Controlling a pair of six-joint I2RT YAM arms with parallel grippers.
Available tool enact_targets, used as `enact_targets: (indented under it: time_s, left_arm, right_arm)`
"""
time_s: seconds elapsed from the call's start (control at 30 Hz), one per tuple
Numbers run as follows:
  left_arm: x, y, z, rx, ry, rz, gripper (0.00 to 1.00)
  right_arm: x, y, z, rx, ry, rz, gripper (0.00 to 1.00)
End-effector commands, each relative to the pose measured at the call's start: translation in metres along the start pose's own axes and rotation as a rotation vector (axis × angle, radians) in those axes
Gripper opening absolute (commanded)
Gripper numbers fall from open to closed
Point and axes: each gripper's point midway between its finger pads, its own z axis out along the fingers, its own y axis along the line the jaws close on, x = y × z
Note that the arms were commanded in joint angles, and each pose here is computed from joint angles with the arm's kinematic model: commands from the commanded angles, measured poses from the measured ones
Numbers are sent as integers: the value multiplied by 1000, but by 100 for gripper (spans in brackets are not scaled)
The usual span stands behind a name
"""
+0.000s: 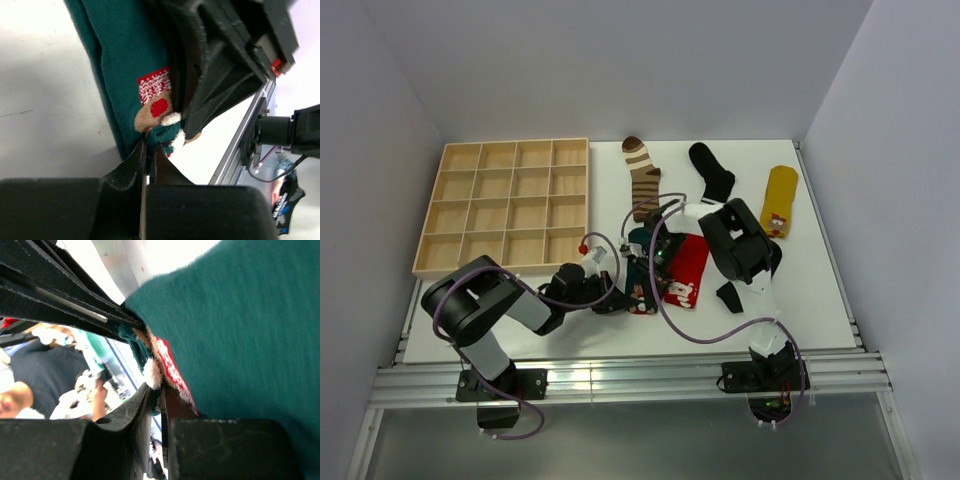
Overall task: Roll the socks
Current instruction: Roll the sock at the center of the board.
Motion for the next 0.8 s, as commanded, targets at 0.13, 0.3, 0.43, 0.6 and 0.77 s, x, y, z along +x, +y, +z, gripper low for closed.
enact_targets:
  time_s: [0.13,0.3,0.43,0.6,0.77]
  left_arm:
    - [17,24,-3,-195,98,-128,0]
    - [18,24,-9,-270,133,-192,0]
    - [22,23,-12,-322,184,-232,0]
    - [27,19,-13,-346,230,-317,0]
    - [36,24,-15,-362,271,-390,0]
  right_arm:
    - [-34,0,-45,204,-232,-152,26]
    - [-41,3,-75,314,-329,-217,32]
    - [-43,0,-105,490,-400,-309,32]
    - [-39,11,-134,644,-499,-479,33]
    - [-22,12,-127,719,-523,-660,33]
